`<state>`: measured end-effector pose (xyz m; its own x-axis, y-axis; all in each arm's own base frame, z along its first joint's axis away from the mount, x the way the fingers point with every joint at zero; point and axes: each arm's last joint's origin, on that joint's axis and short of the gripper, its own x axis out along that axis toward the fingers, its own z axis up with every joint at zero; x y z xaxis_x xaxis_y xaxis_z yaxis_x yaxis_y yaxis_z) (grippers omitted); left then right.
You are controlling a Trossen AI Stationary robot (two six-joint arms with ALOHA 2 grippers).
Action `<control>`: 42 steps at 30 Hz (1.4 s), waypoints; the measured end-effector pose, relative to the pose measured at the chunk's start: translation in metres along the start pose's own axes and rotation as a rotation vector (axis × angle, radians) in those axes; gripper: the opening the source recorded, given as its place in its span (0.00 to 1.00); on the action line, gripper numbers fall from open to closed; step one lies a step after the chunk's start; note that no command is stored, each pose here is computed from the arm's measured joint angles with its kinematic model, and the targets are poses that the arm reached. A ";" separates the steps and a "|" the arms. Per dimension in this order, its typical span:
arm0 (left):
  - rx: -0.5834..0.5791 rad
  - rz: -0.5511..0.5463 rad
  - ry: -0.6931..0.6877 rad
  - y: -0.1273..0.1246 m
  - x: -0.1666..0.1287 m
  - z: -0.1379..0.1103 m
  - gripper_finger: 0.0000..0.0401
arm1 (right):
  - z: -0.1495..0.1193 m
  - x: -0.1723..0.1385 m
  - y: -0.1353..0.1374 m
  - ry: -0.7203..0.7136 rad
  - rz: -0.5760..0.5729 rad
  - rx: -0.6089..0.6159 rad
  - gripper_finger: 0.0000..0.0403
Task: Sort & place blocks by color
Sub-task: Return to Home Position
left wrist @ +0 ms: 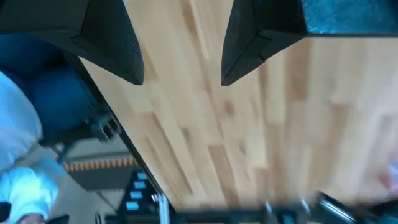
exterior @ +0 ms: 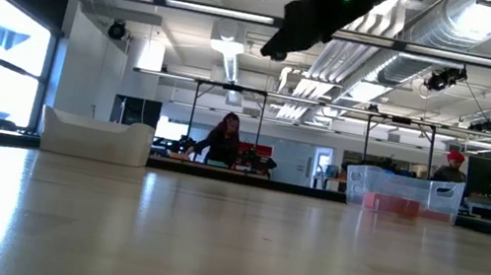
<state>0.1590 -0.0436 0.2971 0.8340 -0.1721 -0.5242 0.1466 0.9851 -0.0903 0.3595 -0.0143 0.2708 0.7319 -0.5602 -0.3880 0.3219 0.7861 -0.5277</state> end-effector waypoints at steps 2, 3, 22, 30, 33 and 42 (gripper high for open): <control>0.024 0.024 -0.032 0.005 -0.006 0.002 0.50 | -0.003 -0.007 -0.011 0.026 0.066 0.037 0.46; 0.039 0.035 -0.050 0.008 -0.007 0.001 0.50 | -0.005 -0.010 -0.017 0.039 0.110 0.062 0.46; 0.068 0.115 -0.379 0.035 0.007 -0.066 0.50 | -0.055 -0.073 -0.069 0.111 0.177 0.263 0.46; 0.026 0.141 -0.425 0.044 0.007 -0.090 0.50 | -0.108 -0.112 -0.069 -0.037 0.126 0.431 0.46; 0.020 0.142 -0.454 0.045 0.004 -0.095 0.50 | -0.121 -0.126 -0.070 -0.097 0.130 0.493 0.46; 0.036 0.166 -0.549 0.047 -0.003 -0.111 0.50 | -0.149 -0.148 -0.061 -0.236 0.168 0.558 0.46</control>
<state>0.1042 0.0030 0.2001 0.9999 -0.0001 -0.0117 0.0000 0.9999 -0.0107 0.1417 -0.0181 0.2481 0.8922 -0.3944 -0.2202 0.4092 0.9121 0.0244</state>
